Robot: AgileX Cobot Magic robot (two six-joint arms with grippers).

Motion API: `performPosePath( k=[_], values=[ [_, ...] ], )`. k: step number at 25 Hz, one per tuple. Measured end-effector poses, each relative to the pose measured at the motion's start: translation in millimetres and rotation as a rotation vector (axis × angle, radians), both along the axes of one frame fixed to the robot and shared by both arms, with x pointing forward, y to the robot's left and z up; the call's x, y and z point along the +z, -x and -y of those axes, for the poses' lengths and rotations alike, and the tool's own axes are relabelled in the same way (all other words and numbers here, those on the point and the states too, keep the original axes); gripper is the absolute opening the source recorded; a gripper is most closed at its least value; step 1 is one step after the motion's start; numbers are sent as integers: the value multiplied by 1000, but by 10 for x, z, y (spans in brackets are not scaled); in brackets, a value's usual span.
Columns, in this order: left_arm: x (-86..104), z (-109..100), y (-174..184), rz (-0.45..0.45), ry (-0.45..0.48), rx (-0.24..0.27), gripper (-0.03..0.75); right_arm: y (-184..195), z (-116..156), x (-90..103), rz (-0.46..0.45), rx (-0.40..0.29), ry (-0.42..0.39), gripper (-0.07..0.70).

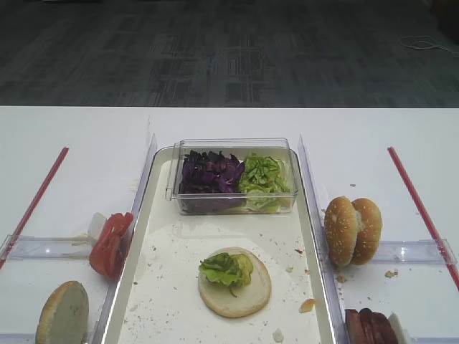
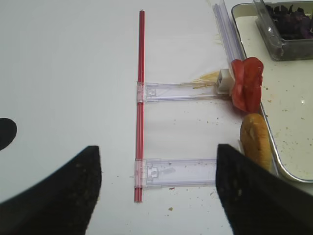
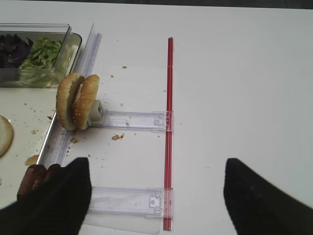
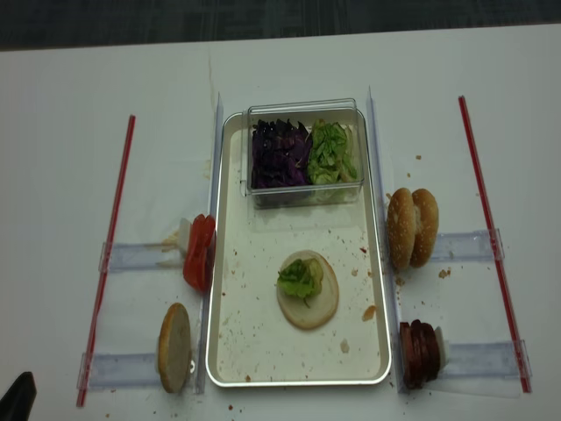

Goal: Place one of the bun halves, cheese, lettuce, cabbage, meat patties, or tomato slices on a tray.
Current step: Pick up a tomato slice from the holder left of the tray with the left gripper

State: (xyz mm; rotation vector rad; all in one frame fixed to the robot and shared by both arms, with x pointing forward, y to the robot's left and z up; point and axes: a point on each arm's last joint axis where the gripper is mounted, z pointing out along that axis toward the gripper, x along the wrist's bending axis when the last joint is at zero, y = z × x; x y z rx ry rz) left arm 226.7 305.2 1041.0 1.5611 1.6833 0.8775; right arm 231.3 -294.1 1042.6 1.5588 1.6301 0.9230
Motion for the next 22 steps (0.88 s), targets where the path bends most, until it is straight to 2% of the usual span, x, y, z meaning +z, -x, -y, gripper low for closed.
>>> performPosePath(
  k=[22],
  values=[
    [0, 0, 0, 0, 0, 0, 491, 0, 0, 0, 0, -1, -2, 590]
  ],
)
